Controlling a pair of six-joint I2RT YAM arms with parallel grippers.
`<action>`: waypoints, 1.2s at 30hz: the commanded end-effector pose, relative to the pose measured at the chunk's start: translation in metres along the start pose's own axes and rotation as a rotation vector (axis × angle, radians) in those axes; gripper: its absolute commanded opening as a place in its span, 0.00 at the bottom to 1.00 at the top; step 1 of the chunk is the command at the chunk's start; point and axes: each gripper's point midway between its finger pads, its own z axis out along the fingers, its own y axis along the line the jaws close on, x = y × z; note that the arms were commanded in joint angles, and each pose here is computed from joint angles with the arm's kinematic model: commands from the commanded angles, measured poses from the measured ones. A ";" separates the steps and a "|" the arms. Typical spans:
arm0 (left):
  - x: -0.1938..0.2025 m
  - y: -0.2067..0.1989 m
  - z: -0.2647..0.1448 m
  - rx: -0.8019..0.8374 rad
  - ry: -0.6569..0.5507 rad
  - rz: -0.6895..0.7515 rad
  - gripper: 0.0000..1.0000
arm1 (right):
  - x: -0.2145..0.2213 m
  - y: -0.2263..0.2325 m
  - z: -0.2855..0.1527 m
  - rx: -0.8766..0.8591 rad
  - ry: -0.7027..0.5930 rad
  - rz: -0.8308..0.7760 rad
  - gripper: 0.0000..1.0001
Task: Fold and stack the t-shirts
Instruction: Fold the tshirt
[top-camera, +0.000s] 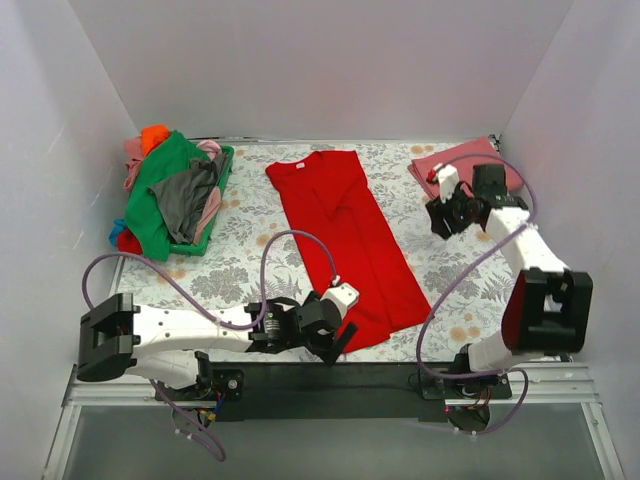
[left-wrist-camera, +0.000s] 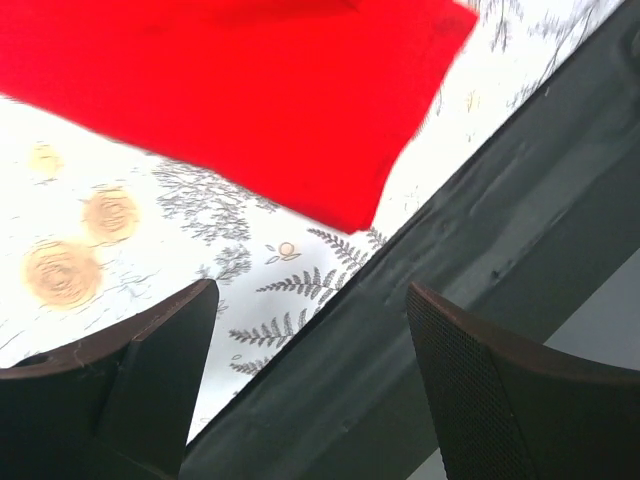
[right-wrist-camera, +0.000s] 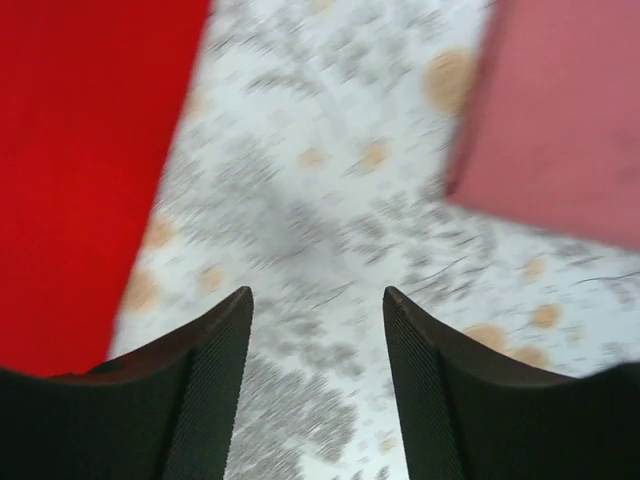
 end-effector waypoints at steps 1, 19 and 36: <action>-0.029 0.017 -0.026 -0.085 -0.144 -0.095 0.75 | -0.024 -0.069 0.008 0.211 0.052 0.085 0.60; -0.059 0.057 -0.104 -0.147 -0.406 -0.382 0.75 | 0.042 -0.145 0.049 0.397 0.329 0.168 0.13; -0.057 0.067 -0.114 -0.186 -0.418 -0.415 0.75 | 0.018 -0.128 0.111 0.251 0.309 0.154 0.10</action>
